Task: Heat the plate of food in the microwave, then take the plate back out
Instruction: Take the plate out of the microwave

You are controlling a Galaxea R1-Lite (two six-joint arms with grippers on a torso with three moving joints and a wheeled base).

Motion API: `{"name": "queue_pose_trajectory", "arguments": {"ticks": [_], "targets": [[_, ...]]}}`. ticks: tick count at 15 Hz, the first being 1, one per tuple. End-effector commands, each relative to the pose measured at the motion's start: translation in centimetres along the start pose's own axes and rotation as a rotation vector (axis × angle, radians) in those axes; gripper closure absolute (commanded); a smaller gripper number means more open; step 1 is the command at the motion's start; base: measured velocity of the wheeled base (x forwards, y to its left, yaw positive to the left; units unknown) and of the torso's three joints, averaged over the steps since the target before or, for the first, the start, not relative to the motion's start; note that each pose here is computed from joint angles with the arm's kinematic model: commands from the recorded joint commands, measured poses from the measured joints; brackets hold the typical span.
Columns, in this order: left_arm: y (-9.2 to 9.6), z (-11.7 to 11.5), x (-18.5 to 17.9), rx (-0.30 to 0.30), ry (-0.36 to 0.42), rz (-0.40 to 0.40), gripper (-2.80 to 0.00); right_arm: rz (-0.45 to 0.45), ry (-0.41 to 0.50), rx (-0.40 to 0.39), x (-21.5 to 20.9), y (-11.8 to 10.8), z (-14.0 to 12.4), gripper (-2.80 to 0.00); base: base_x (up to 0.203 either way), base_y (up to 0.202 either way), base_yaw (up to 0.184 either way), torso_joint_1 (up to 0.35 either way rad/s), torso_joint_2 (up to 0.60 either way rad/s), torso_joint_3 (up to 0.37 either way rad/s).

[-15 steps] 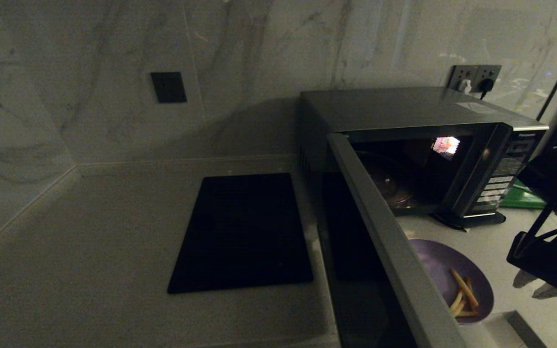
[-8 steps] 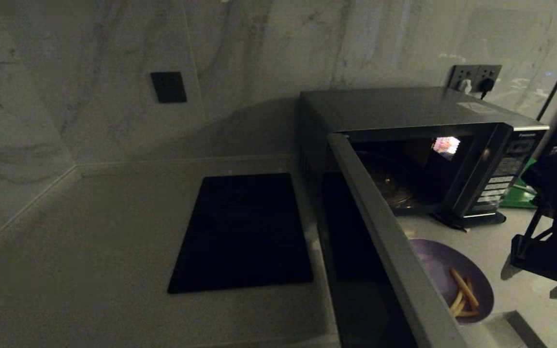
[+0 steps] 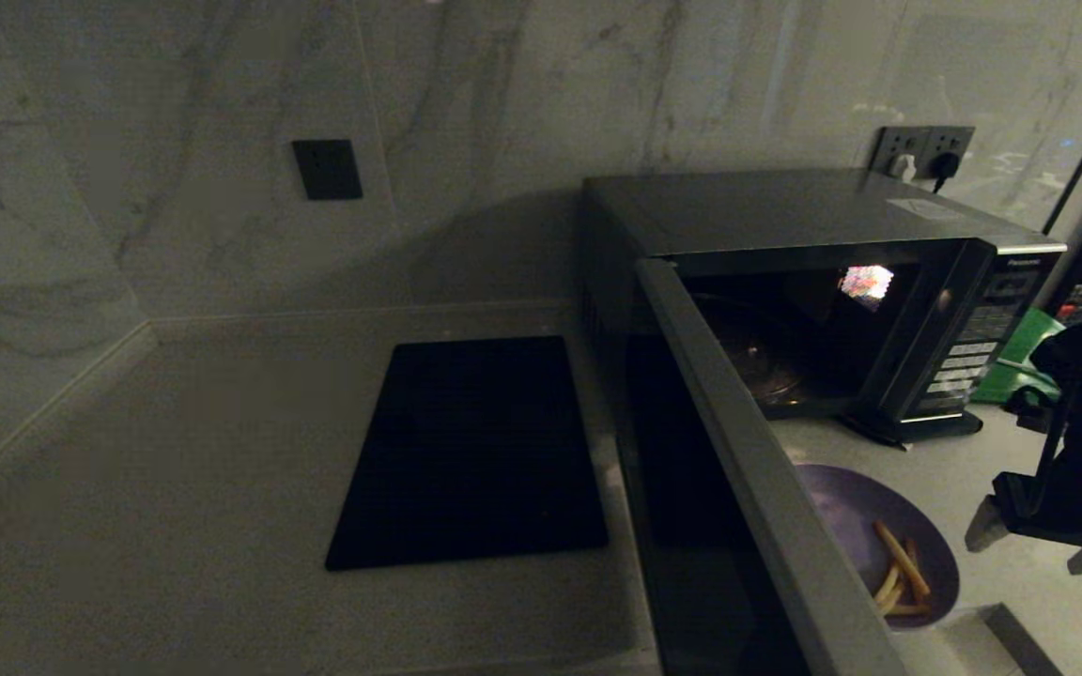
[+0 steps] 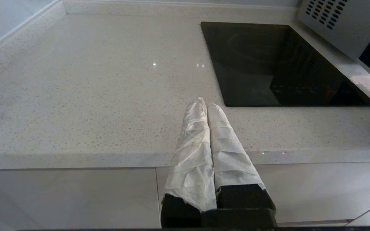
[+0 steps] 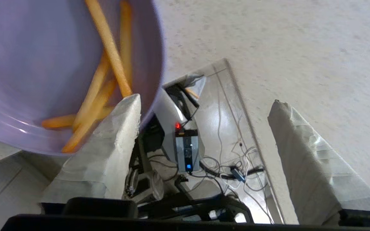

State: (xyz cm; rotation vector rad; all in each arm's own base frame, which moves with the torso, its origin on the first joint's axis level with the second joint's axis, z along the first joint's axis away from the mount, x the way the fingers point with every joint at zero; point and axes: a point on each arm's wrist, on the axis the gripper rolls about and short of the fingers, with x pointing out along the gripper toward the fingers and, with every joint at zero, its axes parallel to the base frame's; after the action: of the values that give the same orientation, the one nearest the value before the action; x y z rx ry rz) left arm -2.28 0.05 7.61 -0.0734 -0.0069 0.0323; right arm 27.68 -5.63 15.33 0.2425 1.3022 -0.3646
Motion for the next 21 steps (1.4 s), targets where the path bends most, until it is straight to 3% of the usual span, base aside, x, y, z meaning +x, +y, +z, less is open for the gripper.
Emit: {"name": "queue_pose_trajectory", "arguments": {"ticks": [1, 11, 14, 17, 21], "targets": [[0.0, 0.0, 0.0, 0.000, 0.001, 0.001, 0.00, 0.017, 0.022, -0.003, 1.7, 0.4, 0.8, -2.80, 0.000, 0.000, 0.000, 0.000, 0.00, 0.000], [0.0, 0.0, 0.0, 0.000, 0.001, 0.001, 0.00, 0.048, -0.044, -0.040, 5.8, 2.9, 3.0, -2.80, 0.000, 0.000, 0.000, 0.000, 0.00, 0.000], [0.0, 0.0, 0.0, 0.000, 0.001, 0.001, 0.00, 0.097, -0.065, -0.059, 6.1, 3.5, 3.3, -2.80, 0.000, 0.000, 0.000, 0.000, 0.00, 0.000], [0.0, 0.0, 0.0, 0.000, 0.001, 0.001, 0.00, 0.149, -0.077, -0.183, 6.3, 3.7, 3.4, -2.80, 0.000, 0.000, 0.000, 0.000, 0.00, 0.000], [0.0, 0.0, 0.0, 0.000, 0.001, 0.001, 0.00, 0.183, -0.088, -0.254, 6.9, 4.1, 3.6, -2.80, 0.000, 0.000, 0.000, 0.000, 0.00, 0.000]]}}
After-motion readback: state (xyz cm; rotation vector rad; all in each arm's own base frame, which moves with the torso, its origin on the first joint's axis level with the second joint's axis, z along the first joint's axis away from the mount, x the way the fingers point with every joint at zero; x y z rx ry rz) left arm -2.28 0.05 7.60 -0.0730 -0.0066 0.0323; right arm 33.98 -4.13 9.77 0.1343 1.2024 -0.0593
